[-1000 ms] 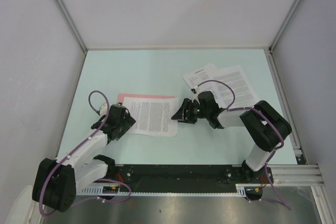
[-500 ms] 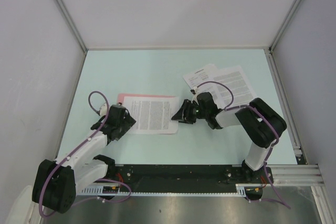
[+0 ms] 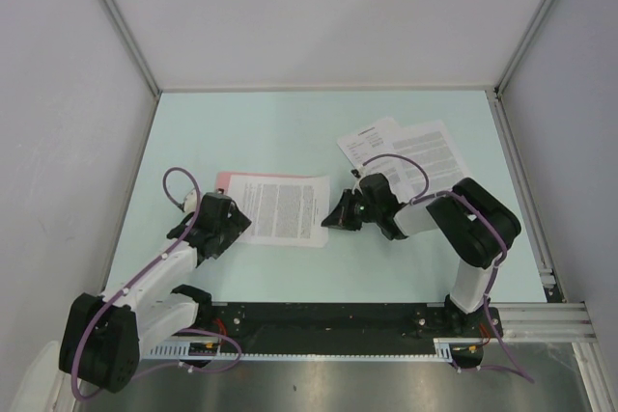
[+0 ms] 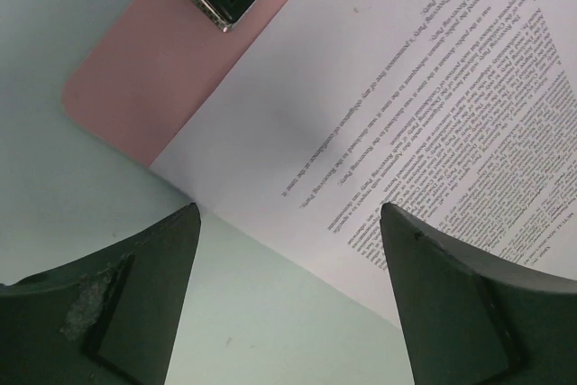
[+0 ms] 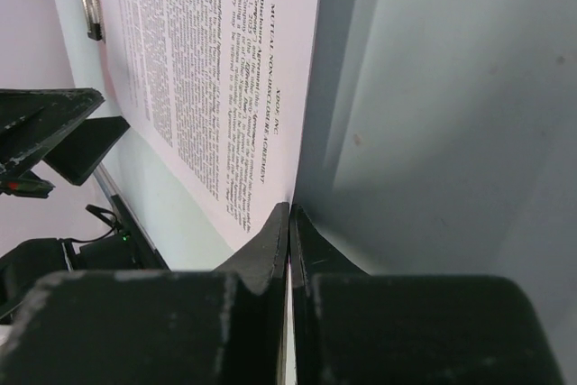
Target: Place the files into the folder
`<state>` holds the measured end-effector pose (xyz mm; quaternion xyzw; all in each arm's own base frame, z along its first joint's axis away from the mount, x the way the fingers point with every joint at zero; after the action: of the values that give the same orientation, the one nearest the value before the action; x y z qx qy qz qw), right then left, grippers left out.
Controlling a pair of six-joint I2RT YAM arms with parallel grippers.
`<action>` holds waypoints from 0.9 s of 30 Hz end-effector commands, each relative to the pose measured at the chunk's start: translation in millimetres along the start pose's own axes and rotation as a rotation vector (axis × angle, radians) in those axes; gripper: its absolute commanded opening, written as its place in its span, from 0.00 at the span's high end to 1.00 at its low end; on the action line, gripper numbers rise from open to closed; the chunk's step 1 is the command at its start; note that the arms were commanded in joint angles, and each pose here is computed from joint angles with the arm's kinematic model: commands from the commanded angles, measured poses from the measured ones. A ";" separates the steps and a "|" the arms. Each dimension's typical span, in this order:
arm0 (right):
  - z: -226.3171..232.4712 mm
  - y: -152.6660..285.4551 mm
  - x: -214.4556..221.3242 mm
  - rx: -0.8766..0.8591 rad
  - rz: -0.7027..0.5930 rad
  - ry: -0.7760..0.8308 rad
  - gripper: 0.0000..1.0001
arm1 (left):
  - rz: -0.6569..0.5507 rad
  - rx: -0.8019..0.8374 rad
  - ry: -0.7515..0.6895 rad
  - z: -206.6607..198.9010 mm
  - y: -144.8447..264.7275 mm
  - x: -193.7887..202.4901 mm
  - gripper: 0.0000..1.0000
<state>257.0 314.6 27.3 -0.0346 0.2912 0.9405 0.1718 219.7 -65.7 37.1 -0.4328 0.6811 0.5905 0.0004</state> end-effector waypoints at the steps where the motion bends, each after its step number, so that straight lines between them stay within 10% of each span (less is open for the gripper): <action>1: -0.1 4.3 -2.9 0.004 -0.035 -0.001 1.00 | -0.011 0.008 0.002 -7.2 1.8 -8.2 0.12; 16: 3.3 -4.6 -0.2 -0.065 -0.006 -0.011 1.00 | -0.027 0.013 -0.042 -8.9 18.0 -18.6 0.12; 27: -2.8 -2.4 -1.2 -0.053 0.004 0.014 1.00 | -0.104 0.066 -0.539 -31.5 40.4 -109.1 0.20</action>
<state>256.3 315.5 25.2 -0.0271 0.2696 0.9474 0.1703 257.0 -56.2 128.7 -0.3810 0.6746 0.6126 0.1565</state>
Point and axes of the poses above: each gripper's point midway between its finger pads, its own y axis back along the fingers, its own z axis along the line the jaws close on, x = y × z, the point moved 1 cm from there along y, back along the fingers, and after that the axes turned 9 degrees about -y, right-handed, at the moved point
